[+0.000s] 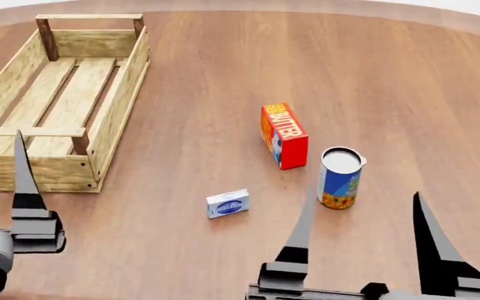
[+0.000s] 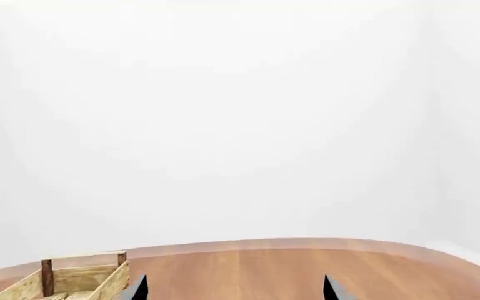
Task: Pick up the cream cheese and put it in the tray.
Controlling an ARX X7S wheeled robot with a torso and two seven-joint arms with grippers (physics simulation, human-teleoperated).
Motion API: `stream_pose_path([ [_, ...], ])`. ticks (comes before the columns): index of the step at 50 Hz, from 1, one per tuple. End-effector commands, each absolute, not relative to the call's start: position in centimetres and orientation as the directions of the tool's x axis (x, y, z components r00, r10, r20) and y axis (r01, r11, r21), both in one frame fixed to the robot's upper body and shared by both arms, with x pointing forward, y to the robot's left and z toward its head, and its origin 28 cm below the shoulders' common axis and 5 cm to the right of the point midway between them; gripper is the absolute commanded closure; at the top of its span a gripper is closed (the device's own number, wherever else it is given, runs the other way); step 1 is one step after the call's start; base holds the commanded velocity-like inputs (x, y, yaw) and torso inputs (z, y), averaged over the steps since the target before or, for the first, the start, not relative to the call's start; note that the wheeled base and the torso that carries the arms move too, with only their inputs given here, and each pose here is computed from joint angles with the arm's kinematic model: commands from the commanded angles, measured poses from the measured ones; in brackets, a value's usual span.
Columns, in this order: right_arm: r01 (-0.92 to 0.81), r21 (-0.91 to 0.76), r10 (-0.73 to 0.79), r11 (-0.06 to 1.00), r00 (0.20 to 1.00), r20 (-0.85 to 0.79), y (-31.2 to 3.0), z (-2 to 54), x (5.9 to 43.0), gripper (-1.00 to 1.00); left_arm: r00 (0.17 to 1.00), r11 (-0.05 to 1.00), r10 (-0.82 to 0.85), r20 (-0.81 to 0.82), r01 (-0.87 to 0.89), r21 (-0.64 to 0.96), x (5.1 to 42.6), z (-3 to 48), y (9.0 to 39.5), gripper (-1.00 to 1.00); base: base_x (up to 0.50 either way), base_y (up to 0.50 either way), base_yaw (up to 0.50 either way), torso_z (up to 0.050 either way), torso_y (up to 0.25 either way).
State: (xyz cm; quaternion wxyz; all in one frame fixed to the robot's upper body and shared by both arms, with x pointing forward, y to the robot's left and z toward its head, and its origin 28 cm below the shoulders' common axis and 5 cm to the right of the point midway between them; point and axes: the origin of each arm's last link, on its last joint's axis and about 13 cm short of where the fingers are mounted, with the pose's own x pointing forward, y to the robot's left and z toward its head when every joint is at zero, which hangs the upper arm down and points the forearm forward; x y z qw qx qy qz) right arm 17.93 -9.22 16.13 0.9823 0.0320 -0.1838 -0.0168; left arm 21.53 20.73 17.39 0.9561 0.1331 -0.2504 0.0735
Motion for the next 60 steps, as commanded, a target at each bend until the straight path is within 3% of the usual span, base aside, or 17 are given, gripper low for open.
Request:
stream_pose_path([
  [1,0.016,0.073,-0.046,0.997,0.9,0.433,-9.1,18.5,15.5,-1.0,0.724,0.881,0.245,0.645,-0.443,0.163,17.2,21.5,22.7,-1.0,0.0,0.0,0.0,0.0,0.0],
  [7,0.025,0.069,-0.052,0.997,0.902,0.429,-9.0,18.6,15.2,-1.0,0.64,0.837,0.333,0.692,-0.539,0.096,16.1,21.5,24.1,-1.0,0.0,0.0,0.0,0.0,0.0],
  [12,0.024,0.067,-0.051,0.997,0.899,0.435,-8.8,18.9,14.9,-1.0,0.545,0.755,0.445,0.711,-0.655,0.03,15.5,21.4,25.2,-1.0,0.0,0.0,0.0,0.0,0.0],
  [13,0.024,0.07,-0.053,0.997,0.896,0.44,-8.8,19.1,14.8,-1.0,0.491,0.706,0.49,0.72,-0.708,0.002,15.3,21.4,25.5,-1.0,0.0,0.0,0.0,0.0,0.0],
  [16,0.023,0.066,-0.05,0.998,0.893,0.446,-8.8,19.2,14.5,-1.0,0.458,0.684,0.514,0.725,-0.729,-0.025,15.1,21.3,25.7,-1.0,0.0,0.0,0.0,0.0,0.0],
  [29,0.056,0.075,-0.085,0.996,0.882,0.464,-8.7,19.5,14.5,-1.0,0.491,0.709,0.479,0.728,-0.705,0.008,15.5,21.5,24.9,-1.0,0.01,0.02,0.0,0.0,0.0],
  [60,0.05,0.078,-0.08,0.996,0.883,0.463,-8.6,19.2,14.7,-1.0,0.506,0.727,0.461,0.729,-0.686,0.016,15.7,21.6,24.5,-1.0,0.17,0.42,0.0,0.0,0.0],
])
